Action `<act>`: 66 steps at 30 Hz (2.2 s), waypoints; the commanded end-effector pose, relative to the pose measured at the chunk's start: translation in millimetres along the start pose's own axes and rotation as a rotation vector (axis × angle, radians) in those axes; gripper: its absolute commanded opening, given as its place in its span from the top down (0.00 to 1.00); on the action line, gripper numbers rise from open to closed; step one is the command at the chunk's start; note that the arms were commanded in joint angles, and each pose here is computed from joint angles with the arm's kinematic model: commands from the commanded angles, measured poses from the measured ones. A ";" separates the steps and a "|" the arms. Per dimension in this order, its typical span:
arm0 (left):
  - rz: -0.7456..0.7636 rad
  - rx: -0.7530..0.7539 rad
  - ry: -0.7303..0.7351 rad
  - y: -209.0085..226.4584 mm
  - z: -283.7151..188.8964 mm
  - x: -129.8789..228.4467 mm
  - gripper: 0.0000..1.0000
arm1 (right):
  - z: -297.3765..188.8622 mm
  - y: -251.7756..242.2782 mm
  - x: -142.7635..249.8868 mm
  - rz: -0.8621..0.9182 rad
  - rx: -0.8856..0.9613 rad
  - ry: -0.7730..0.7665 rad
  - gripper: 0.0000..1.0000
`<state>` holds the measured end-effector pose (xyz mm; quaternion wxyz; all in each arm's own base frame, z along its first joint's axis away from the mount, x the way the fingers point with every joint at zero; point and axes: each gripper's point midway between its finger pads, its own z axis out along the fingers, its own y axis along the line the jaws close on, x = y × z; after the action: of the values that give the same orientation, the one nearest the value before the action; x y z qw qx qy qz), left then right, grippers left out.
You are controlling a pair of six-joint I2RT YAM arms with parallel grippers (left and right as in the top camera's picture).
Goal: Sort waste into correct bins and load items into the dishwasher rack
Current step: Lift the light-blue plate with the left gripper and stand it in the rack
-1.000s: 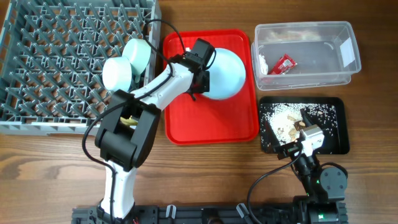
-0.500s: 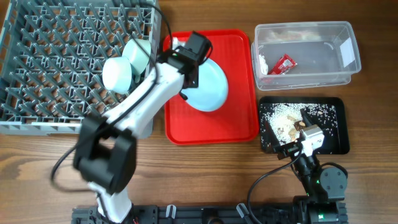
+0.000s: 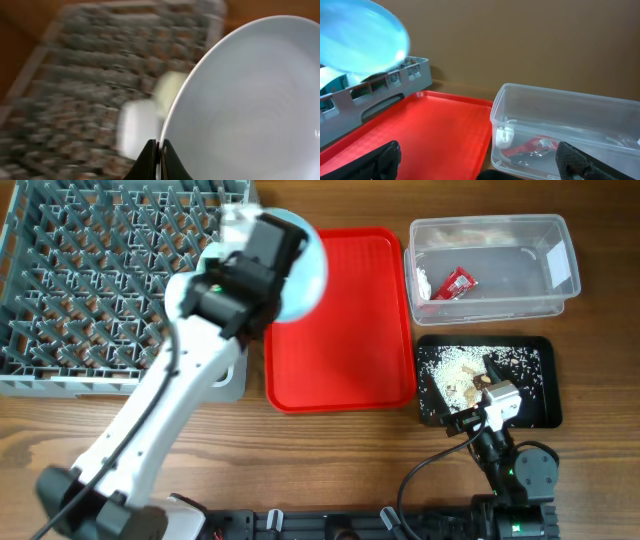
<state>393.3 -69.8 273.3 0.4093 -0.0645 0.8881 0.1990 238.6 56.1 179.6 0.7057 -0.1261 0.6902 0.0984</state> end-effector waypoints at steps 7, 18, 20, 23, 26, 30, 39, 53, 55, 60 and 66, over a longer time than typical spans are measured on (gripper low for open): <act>-0.002 -0.526 -0.034 152.6 8.3 -26.5 0.96 | -0.5 1.4 -1.5 0.008 -0.010 -0.009 0.00; 0.093 -0.513 -0.023 197.4 48.0 -50.0 0.96 | -0.5 1.4 -1.5 0.009 -0.010 -0.009 0.00; 0.142 -0.526 0.008 201.3 56.2 -46.7 0.96 | -0.5 1.5 -1.5 0.009 -0.010 -0.009 0.00; 0.150 -0.549 0.054 209.2 71.2 -37.3 0.96 | -0.5 1.5 -1.6 0.009 -0.010 -0.010 0.00; 0.161 -0.562 0.096 213.0 86.4 -28.2 0.96 | -0.5 1.5 -1.6 0.008 -0.010 -0.010 0.00; 0.183 -0.556 0.124 205.9 103.0 -21.6 0.96 | -0.5 1.4 -1.6 0.008 -0.010 -0.010 0.00; 0.236 -0.542 0.188 191.2 134.2 -4.4 0.96 | -0.5 1.4 -1.5 0.009 -0.010 -0.009 0.00; 0.280 -0.553 0.167 183.2 157.9 -10.1 0.57 | -0.5 1.4 -1.5 0.009 -0.010 -0.009 0.00; 0.264 -0.557 0.148 183.6 158.1 -14.3 0.39 | -0.5 1.4 -1.5 0.009 -0.010 -0.009 0.00; 0.215 -0.636 0.100 192.0 149.3 -27.4 0.07 | -0.5 1.4 -1.5 0.009 -0.010 -0.009 0.00; 0.078 -0.680 -0.031 189.8 110.7 -55.8 0.00 | -0.5 1.5 -1.5 0.009 -0.010 -0.009 0.00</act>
<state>465.0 160.2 265.2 0.3161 -0.1108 0.7967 0.5031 238.6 56.1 179.6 0.7057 -0.1261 0.6902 0.0984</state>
